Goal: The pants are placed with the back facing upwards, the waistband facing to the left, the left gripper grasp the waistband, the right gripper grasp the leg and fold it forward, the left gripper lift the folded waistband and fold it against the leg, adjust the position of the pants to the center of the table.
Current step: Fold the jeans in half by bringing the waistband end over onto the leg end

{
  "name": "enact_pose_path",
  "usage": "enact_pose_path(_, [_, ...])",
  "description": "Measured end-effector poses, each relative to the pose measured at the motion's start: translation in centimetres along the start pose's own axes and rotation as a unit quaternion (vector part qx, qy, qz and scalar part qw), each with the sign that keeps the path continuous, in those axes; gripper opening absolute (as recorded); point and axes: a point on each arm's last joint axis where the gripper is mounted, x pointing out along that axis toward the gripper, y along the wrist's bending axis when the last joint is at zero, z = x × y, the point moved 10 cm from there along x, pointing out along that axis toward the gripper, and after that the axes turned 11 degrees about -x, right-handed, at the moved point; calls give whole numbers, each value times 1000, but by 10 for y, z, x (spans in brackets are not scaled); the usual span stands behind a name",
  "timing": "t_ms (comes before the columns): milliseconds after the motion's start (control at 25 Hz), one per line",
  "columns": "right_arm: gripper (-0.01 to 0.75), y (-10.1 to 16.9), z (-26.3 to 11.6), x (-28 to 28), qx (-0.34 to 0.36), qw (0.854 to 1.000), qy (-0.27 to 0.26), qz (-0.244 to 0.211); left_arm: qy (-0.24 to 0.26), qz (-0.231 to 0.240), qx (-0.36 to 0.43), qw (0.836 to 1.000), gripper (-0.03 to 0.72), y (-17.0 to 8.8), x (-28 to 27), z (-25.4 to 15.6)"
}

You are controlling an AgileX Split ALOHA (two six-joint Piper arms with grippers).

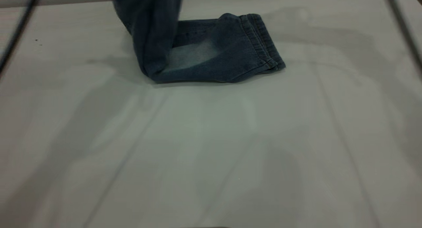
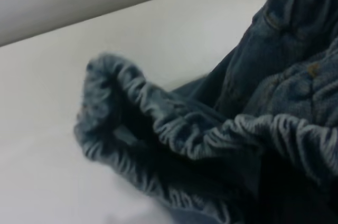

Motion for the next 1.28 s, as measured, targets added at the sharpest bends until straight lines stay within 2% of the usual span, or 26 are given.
enact_pose_path(240, [513, -2, 31, -57, -19, 999, -35, -16, 42, -28, 15, 999, 69, -45, 61, -60])
enact_pose_path(440, [514, 6, 36, -69, -30, 999, -37, -11, 67, -39, 35, 996, 71, -66, 93, -102])
enact_pose_path(520, [514, 8, 33, -68, -36, 999, -29, -6, 69, -40, 40, 996, 99, -68, 94, -106])
enact_pose_path(600, [514, 9, 31, -68, -38, 999, -24, -5, 66, -42, 45, 996, 165, -69, 93, -104])
enact_pose_path(720, [514, 9, 31, -68, -40, 999, -23, -5, 71, -45, 69, 994, 353, -72, 83, -96])
enact_pose_path(840, [514, 8, 30, -68, -41, 999, -22, -6, 63, -56, 102, 991, 526, -81, 61, -70])
enact_pose_path(920, [514, 9, 30, -67, -40, 999, -21, -5, 46, -59, 116, 990, 591, -85, 42, -48])
enact_pose_path(1080, [514, 13, 19, -55, -38, 999, 8, -20, -2, -40, 131, 991, 608, -69, -2, 0])
enact_pose_path(1200, [514, 26, -7, -28, -52, 995, 71, -56, -36, -5, 107, 994, 583, -35, -36, 35])
enact_pose_path(1280, [513, 39, -33, 0, -76, 985, 124, -91, -57, 20, 84, 995, 575, -11, -61, 55])
